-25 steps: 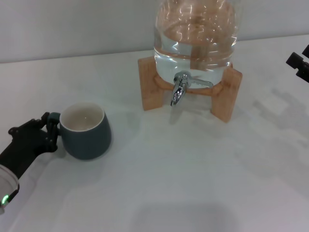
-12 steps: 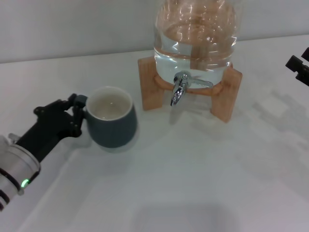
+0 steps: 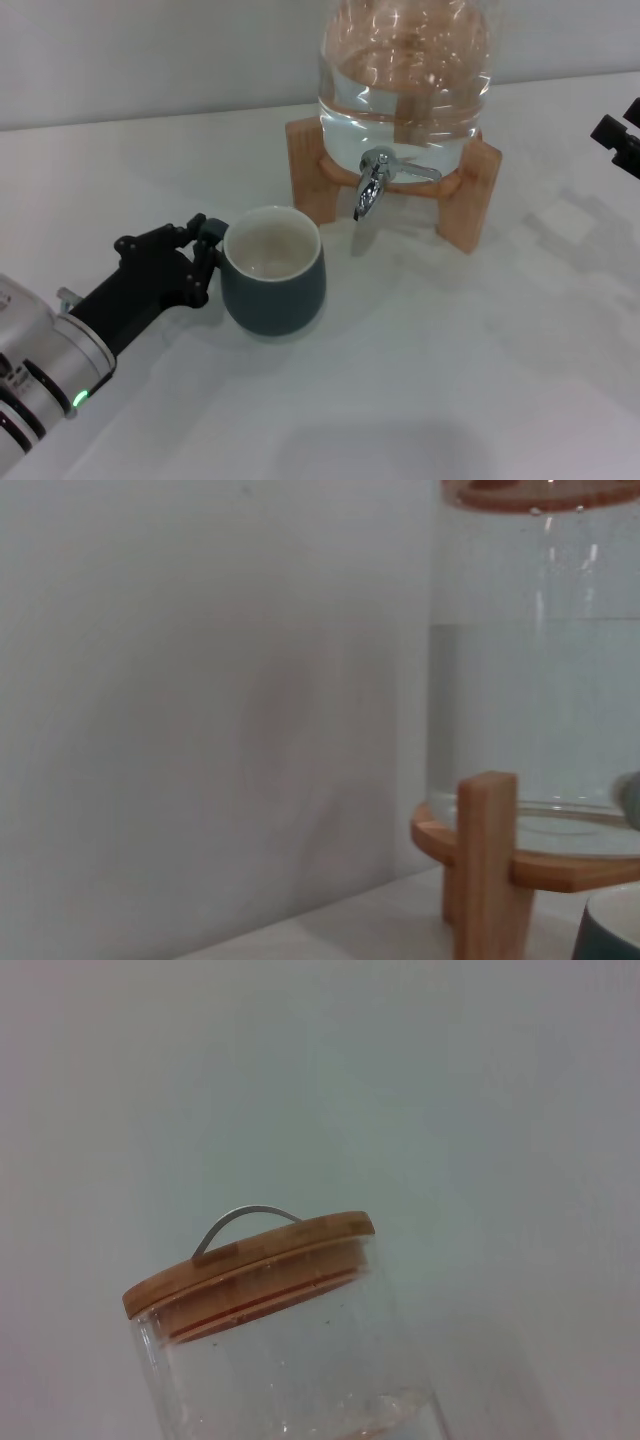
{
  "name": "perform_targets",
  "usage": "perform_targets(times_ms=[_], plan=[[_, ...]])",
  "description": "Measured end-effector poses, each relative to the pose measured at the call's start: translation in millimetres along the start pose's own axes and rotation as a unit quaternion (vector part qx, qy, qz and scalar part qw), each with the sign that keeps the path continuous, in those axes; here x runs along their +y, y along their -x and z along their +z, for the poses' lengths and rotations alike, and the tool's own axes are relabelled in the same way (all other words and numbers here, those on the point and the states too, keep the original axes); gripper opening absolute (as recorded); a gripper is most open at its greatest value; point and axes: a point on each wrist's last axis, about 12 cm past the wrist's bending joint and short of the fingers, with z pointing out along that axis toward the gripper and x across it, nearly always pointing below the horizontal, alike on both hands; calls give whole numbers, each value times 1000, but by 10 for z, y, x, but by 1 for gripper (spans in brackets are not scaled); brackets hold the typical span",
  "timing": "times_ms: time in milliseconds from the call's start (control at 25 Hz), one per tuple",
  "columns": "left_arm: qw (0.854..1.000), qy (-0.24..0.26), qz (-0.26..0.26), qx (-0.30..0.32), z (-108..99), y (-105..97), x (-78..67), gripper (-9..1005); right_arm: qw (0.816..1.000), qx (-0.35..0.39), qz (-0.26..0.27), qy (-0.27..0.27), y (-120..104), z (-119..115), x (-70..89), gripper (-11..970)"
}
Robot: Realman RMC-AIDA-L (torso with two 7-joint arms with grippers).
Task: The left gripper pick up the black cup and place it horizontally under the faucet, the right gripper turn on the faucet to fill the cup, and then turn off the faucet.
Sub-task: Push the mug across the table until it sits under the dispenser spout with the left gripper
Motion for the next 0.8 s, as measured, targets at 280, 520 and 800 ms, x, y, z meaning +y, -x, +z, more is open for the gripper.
perform_targets(times_ms=[280, 520, 800], plan=[[1000, -24, 2, -18, -36, 17, -76, 142, 1000, 0, 0, 0, 3, 7, -2, 842], [999, -25, 4, -20, -44, 18, -81, 141, 1000, 0, 0, 1, 3, 13, -1, 842], [1000, -7, 7, 3, 16, 1, -10, 141, 1000, -1, 0, 1, -1, 30, 0, 841]])
